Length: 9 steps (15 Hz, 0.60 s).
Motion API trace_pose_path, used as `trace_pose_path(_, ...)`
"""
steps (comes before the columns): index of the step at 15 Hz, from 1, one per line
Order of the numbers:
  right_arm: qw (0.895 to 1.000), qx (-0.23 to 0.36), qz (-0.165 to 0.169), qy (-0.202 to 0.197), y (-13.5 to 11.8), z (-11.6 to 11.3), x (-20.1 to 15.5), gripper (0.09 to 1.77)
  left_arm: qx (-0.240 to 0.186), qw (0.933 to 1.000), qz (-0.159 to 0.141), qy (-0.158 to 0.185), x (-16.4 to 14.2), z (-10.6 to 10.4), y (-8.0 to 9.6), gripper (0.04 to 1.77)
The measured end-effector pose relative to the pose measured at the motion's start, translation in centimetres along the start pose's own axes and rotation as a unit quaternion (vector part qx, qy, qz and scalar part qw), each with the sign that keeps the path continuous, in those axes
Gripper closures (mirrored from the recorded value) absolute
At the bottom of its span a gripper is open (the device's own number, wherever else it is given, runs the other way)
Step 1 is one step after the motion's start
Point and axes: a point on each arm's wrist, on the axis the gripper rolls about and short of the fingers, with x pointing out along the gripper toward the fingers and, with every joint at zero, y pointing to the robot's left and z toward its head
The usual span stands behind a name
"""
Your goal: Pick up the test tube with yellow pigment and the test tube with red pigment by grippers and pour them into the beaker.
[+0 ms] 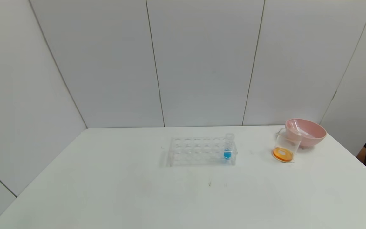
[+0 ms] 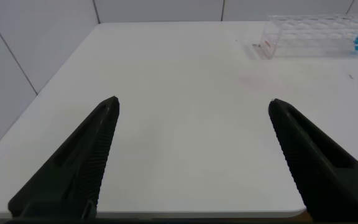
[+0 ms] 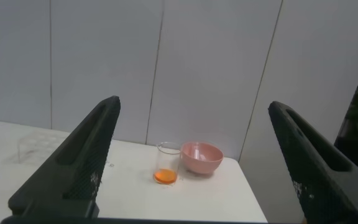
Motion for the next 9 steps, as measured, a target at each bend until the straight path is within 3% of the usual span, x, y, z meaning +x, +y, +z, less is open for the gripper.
trace_pose_path(5, 0.998, -0.007, -0.031, -0.048, 0.4, -4.1, -0.5, 0.15, 0.000, 1.0000, 0.000, 0.000, 0.0, 0.0, 0.0, 0.09)
trace_pose_path(7, 0.999, -0.014, -0.031, -0.030, 0.7, -7.4, -0.1, 0.15, 0.000, 1.0000, 0.000, 0.000, 0.0, 0.0, 0.0, 0.09)
trace_pose_path(9, 0.999, -0.007, -0.026, 0.030, 1.1, -10.4, -0.1, 0.15, 0.000, 1.0000, 0.000, 0.000, 0.0, 0.0, 0.0, 0.09)
